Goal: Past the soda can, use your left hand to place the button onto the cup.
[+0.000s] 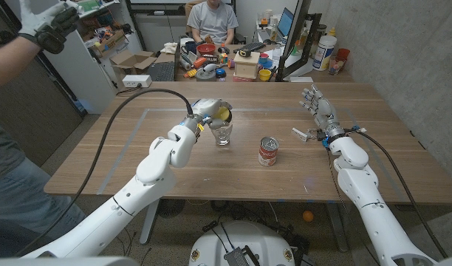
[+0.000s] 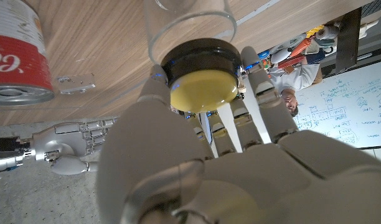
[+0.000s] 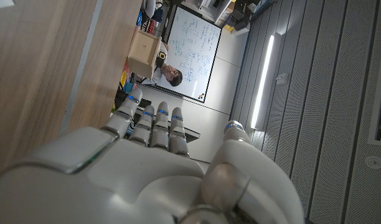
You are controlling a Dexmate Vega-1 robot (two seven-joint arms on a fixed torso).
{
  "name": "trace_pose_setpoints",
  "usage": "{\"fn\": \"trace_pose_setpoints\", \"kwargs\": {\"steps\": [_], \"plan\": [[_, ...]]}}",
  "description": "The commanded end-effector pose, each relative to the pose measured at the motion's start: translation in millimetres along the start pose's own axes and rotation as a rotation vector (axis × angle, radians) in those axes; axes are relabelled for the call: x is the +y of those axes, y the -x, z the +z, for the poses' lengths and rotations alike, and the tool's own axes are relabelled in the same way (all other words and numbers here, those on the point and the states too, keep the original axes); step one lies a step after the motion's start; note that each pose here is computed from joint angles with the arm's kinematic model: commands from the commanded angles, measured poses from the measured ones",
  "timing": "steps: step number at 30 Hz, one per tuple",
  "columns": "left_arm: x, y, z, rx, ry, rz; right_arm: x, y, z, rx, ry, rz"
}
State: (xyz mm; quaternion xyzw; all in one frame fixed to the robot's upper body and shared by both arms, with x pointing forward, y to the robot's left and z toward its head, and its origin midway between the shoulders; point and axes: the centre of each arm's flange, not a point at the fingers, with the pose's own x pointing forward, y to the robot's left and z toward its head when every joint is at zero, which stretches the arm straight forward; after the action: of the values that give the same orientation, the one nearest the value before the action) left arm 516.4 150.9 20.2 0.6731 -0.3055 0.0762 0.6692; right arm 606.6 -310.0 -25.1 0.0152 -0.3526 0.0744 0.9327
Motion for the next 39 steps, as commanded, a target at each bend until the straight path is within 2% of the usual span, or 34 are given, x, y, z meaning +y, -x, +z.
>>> {"fn": "trace_pose_setpoints", "kwargs": {"steps": [1,11,29,35,39], "plan": [[-5.8,-0.6,1.8,0.006,-0.011,-0.009,-1.6,-2.9,-3.5,0.001,-0.004,0.003],[-8.4,-1.8,2.7,-0.003,-0.016,-0.021,-4.0,-2.2,-4.8,0.003,-0.005,0.0],[-3.9,0.0,0.9,-0.012,-0.011,-0.005,-1.3,-4.7,-4.2,0.001,-0.011,0.001],[-0.7,4.6,-1.9,-0.026,0.041,0.053,1.6,-5.0,-0.2,-0.006,-0.005,0.004],[6.7,9.5,-9.2,-0.048,0.174,0.123,6.0,-3.3,6.7,-0.028,0.012,0.012]]}}
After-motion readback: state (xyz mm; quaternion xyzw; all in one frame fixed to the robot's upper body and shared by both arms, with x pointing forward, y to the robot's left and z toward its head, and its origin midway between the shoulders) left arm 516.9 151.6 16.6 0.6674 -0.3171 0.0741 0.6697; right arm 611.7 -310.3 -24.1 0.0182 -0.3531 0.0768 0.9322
